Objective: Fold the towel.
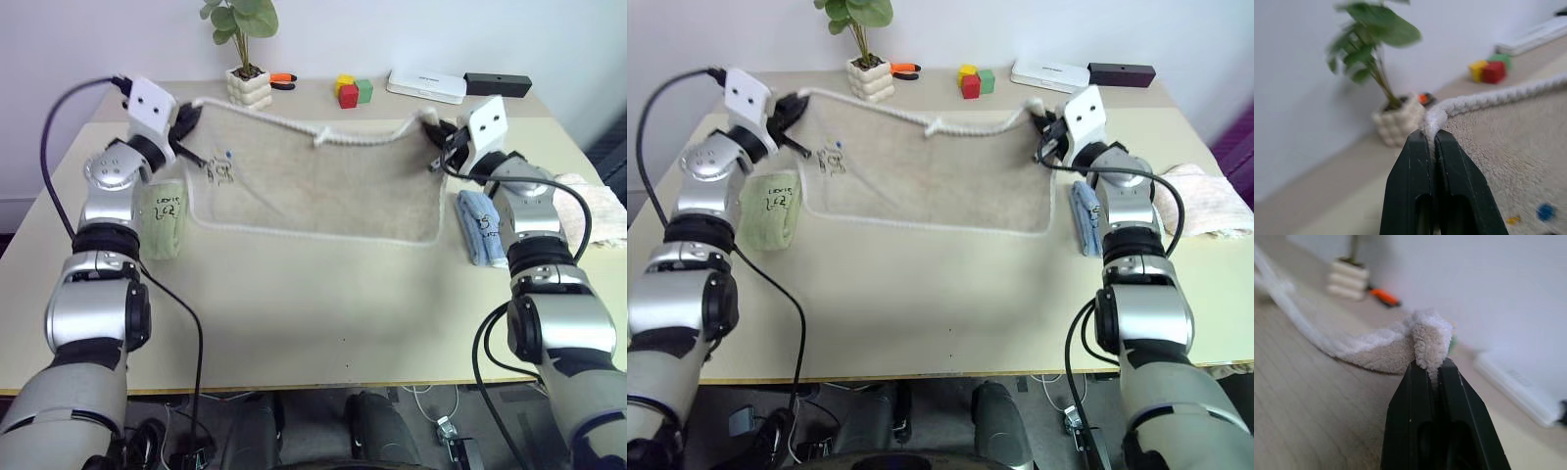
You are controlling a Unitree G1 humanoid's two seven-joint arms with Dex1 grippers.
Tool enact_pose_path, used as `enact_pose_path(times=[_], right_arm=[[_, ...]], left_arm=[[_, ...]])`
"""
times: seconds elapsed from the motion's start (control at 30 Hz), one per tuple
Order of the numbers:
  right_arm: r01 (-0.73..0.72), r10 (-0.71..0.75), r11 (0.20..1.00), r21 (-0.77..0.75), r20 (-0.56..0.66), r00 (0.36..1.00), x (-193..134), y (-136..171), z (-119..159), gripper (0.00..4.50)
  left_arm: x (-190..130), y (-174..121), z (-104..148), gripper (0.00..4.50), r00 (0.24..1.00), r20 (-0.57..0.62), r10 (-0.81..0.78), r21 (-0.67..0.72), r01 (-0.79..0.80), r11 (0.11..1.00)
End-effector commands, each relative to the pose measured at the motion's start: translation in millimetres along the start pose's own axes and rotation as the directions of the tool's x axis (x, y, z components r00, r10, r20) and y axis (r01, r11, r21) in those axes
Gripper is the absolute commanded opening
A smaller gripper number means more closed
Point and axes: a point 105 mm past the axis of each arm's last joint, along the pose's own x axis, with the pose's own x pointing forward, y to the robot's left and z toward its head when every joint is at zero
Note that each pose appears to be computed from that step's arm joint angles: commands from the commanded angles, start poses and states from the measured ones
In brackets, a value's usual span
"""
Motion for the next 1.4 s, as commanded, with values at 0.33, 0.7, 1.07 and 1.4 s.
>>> enact_pose_path(times=[0.33,0.7,1.07,1.4], right_arm=[[-0.258,0.249,0.966,0.007,0.225,0.942,-76.0,29.9,19.6,0.03],[-0.395,0.394,0.915,0.078,0.031,0.919,-146.9,65.2,-29.8,0.03],[-0.581,0.585,0.811,0.067,-0.109,0.804,-187.9,77.0,-52.4,0.03],[-0.630,0.624,0.775,0.047,-0.210,0.753,-214.7,100.4,-86.1,0.03]], left_arm=[[-62.3,-8.3,-0.1,0.00,0.915,0.129,-0.383,0.081,0.376,0.923],[-152.0,-76.1,-36.2,0.00,0.689,0.043,-0.723,-0.080,0.724,0.685],[-192.6,-91.4,-38.4,0.00,0.589,-0.025,-0.808,-0.202,0.789,0.581],[-209.3,-113.2,-48.1,0.00,0.578,-0.027,-0.816,-0.247,0.787,0.565]])
